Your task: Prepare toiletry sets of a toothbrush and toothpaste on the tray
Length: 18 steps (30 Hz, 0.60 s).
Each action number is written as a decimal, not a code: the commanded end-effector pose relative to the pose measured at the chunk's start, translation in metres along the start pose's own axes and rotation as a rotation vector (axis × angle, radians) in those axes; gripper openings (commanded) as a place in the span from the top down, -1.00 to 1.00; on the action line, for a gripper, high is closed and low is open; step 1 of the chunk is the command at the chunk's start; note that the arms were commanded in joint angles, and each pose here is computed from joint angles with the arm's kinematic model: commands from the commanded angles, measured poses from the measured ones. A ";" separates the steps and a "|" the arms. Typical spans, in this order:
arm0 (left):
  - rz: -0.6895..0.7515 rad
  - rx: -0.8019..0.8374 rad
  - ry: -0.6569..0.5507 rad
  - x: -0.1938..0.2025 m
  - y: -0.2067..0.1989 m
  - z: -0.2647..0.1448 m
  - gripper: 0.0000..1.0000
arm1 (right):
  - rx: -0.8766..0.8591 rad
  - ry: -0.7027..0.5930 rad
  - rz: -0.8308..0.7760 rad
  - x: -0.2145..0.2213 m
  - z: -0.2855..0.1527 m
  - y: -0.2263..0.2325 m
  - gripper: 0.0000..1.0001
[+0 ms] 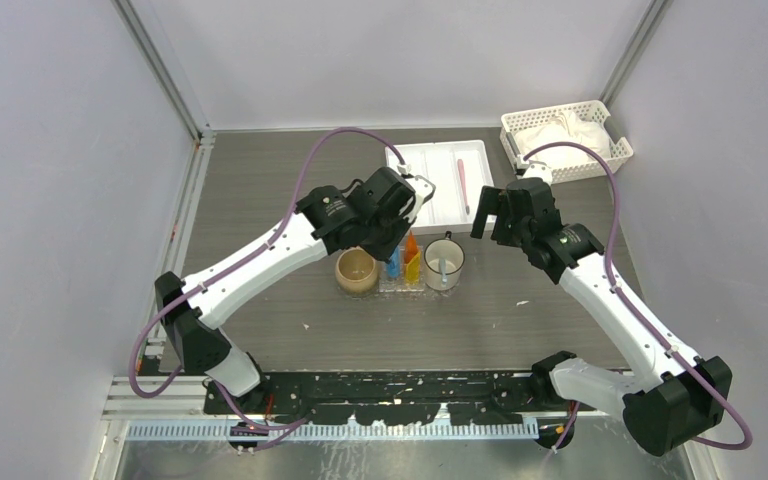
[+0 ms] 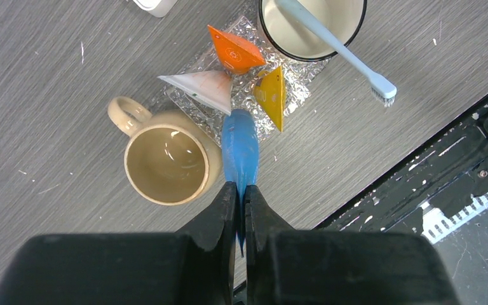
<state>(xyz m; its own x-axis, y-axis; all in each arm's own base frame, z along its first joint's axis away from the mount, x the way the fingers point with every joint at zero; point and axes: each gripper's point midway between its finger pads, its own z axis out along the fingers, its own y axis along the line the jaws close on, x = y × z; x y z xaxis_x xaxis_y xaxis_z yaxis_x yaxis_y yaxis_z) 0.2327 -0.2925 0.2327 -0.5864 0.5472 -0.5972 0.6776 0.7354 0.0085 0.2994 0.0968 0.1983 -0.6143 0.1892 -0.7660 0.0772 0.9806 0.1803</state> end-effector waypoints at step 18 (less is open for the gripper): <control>-0.005 -0.020 -0.029 -0.009 0.007 0.000 0.99 | -0.016 -0.029 0.015 -0.006 0.004 0.004 -0.99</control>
<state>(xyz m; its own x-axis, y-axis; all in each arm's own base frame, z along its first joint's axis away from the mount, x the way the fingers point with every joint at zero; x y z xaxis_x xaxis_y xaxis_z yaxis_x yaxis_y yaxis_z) 0.2370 -0.2897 0.2290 -0.5937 0.5484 -0.5888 0.6659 0.7456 0.0230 0.2989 0.0974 0.1945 -0.6185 0.1883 -0.7629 0.0754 0.9806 0.1809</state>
